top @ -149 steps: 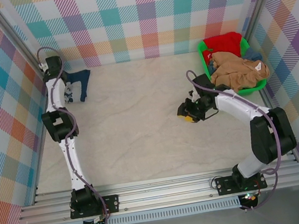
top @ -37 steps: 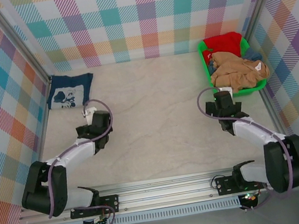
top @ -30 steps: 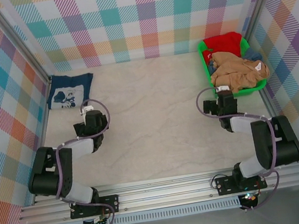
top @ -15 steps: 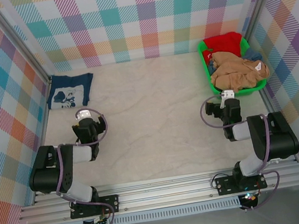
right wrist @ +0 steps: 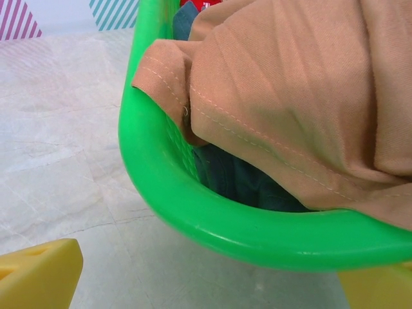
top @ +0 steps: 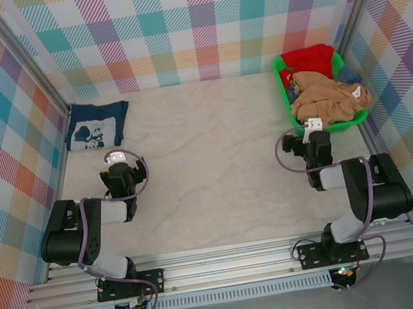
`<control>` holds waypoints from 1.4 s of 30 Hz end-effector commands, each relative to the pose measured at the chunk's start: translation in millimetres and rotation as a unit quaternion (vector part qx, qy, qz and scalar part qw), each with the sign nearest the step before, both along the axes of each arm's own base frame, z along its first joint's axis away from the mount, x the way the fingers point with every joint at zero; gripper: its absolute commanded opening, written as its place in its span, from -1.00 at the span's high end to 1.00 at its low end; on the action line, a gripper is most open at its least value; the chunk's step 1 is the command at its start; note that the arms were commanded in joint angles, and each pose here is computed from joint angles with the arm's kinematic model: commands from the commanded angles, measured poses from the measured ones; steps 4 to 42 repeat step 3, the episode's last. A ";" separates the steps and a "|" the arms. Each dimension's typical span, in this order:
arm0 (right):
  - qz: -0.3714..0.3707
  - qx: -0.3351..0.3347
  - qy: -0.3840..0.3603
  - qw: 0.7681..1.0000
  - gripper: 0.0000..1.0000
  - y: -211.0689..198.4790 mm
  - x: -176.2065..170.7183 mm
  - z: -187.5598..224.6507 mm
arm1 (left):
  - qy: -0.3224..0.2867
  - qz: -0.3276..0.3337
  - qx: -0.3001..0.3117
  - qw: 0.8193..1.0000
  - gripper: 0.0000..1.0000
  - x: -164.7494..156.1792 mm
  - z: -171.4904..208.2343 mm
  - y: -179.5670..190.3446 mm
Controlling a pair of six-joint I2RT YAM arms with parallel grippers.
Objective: Fold and stack the t-shirts
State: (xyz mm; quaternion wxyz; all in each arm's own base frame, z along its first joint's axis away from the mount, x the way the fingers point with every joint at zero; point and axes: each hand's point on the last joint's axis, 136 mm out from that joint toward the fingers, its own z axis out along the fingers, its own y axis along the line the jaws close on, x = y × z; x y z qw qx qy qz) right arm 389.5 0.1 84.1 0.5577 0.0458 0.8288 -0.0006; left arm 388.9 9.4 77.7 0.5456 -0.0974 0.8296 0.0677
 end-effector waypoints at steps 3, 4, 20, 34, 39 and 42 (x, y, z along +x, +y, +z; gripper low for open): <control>0.016 -0.005 -0.017 1.000 -0.99 5.3 6.2 9.3 | -0.015 -0.007 -0.002 1.000 -0.99 3.1 6.0 -0.9; 0.016 -0.005 -0.017 1.000 -0.99 5.3 6.2 9.3 | -0.015 -0.007 -0.002 1.000 -0.99 3.1 6.0 -0.9; 0.016 -0.005 -0.017 1.000 -0.99 5.3 6.2 9.3 | -0.015 -0.007 -0.002 1.000 -0.99 3.1 6.0 -0.9; 0.016 -0.005 -0.017 1.000 -0.99 5.3 6.2 9.3 | -0.015 -0.007 -0.002 1.000 -0.99 3.1 6.0 -0.9; 0.016 -0.005 -0.017 1.000 -0.99 5.3 6.2 9.3 | -0.015 -0.007 -0.002 1.000 -0.99 3.1 6.0 -0.9; 0.016 -0.005 -0.017 1.000 -0.99 5.3 6.2 9.3 | -0.015 -0.007 -0.002 1.000 -0.99 3.1 6.0 -0.9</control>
